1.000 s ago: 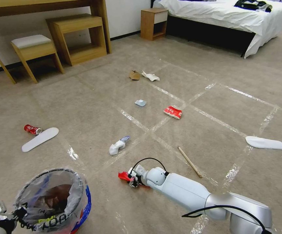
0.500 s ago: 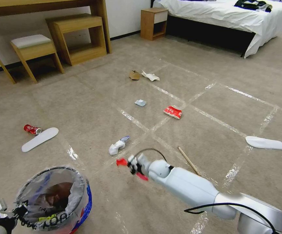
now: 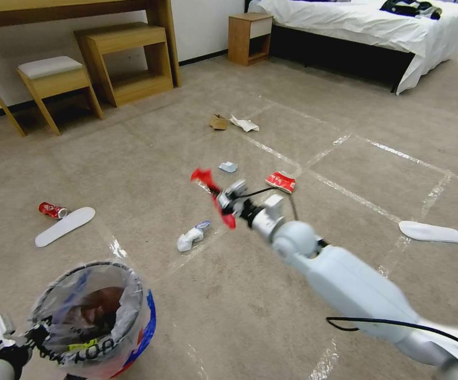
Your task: Pick up the trash bin and place the garbage on the floor into it.
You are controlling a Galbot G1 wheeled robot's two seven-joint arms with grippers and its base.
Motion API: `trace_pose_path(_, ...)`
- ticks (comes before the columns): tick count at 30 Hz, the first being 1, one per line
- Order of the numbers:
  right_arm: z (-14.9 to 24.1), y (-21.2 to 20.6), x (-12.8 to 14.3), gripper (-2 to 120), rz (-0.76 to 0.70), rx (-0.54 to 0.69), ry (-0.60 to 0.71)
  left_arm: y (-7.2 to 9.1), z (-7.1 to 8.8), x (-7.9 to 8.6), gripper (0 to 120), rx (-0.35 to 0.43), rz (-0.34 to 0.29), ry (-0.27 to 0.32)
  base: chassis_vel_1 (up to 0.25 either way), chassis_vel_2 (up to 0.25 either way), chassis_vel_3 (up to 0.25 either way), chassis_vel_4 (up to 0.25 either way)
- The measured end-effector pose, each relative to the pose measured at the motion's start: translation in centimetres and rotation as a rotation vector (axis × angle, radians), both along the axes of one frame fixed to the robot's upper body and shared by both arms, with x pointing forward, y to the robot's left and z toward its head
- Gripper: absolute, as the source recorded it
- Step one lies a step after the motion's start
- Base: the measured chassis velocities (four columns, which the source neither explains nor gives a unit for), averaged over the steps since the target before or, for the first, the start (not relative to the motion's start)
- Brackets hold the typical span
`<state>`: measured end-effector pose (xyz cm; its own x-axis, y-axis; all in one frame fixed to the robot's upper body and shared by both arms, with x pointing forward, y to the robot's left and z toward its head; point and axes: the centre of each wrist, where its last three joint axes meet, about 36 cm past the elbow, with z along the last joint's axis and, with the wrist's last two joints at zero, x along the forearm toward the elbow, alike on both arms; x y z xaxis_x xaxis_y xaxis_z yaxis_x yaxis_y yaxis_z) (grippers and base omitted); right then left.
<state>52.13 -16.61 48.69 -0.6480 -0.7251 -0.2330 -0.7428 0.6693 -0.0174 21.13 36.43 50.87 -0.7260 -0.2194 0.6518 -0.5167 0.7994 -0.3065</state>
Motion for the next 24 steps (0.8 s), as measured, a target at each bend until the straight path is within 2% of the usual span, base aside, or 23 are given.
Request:
trace_pose_path(3,1.9,-0.2,-1.6,0,0.038,0.114,-0.077,-0.7,-0.2,0.6,0,-0.031,-0.025,-0.019,0.0,0.0,0.0,0.0)
trace_pose_path(5,2.3,0.1,-2.4,0,0.057,0.146,-0.09,-0.9,-0.3,0.8,0,-0.039,-0.032,-0.025,0.0,0.0,0.0,0.0)
trace_pose_path(10,3.3,1.8,-4.5,0,0.136,0.229,-0.085,-1.4,-0.7,1.7,0,-0.08,-0.051,-0.046,0.0,0.0,0.0,0.0)
trace_pose_path(12,3.8,4.1,-5.6,0,0.226,0.285,-0.059,-1.4,-1.1,2.0,0,-0.095,-0.057,-0.052,0.0,0.0,0.0,0.0)
trace_pose_path(16,4.0,6.3,-6.2,0,0.316,0.305,-0.032,-1.2,-1.2,2.3,0,-0.099,-0.06,-0.06,0.0,0.0,0.0,0.0)
trace_pose_path(20,3.5,11.2,-6.5,0,0.456,0.303,-0.009,-1.1,-1.6,2.9,0,-0.118,-0.066,-0.082,0.0,0.0,0.0,0.0)
trace_pose_path(24,3.1,13.9,-7.3,0,0.525,0.309,0.008,-1.2,-2.1,3.4,0,-0.134,-0.067,-0.084,0.0,0.0,0.0,0.0)
